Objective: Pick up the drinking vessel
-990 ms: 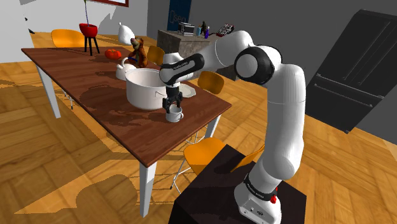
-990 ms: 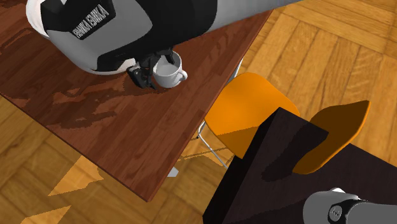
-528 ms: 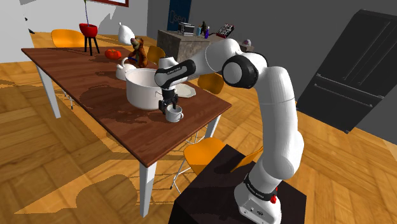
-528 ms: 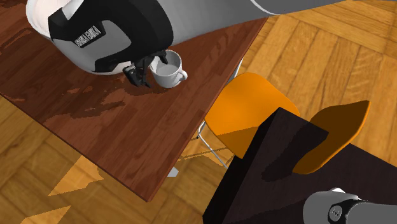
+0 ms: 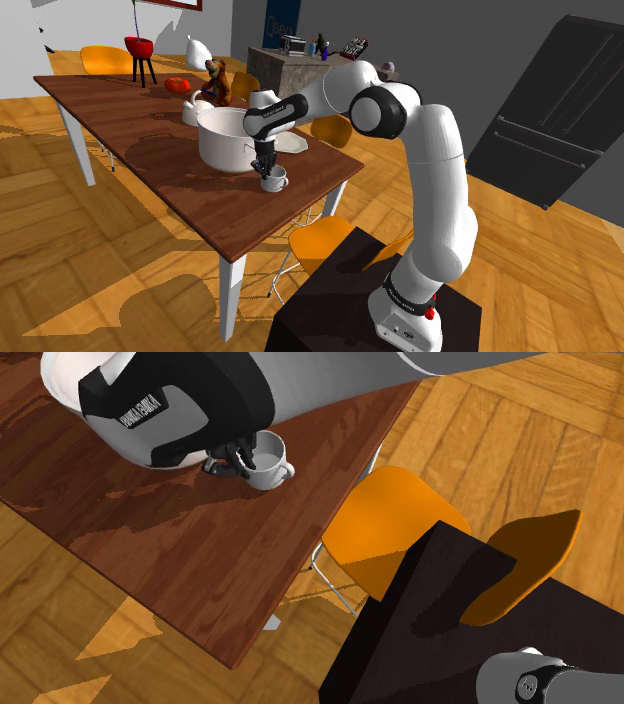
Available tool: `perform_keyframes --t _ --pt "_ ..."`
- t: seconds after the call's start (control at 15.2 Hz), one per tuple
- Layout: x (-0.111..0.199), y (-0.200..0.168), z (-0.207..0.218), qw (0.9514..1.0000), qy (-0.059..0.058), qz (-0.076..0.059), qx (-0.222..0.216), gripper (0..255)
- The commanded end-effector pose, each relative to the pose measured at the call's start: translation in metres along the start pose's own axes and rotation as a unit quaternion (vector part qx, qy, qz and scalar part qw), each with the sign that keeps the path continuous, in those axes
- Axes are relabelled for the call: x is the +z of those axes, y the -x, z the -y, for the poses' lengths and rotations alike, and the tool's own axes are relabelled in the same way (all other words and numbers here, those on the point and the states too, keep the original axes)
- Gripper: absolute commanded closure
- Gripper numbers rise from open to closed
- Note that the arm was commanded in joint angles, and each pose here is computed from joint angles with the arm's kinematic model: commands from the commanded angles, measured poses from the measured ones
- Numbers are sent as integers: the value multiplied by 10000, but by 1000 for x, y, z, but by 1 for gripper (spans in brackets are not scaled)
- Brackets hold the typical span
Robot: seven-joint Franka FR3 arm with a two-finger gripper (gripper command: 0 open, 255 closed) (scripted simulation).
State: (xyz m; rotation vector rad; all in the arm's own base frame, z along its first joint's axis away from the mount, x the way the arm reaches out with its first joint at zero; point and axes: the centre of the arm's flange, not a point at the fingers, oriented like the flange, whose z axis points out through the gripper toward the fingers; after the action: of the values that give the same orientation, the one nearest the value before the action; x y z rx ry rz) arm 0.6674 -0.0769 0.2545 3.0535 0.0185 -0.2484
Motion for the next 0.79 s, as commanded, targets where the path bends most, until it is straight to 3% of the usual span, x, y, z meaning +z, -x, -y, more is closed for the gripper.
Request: perform_keyframes --t 0.0,0.33,0.73 --pt "20 -2 3 10000 -6 89 -23 255" --pt "30 -1 -1 10000 -5 90 -25 255" --pt "1 0 -1 10000 -4 90 -22 255"
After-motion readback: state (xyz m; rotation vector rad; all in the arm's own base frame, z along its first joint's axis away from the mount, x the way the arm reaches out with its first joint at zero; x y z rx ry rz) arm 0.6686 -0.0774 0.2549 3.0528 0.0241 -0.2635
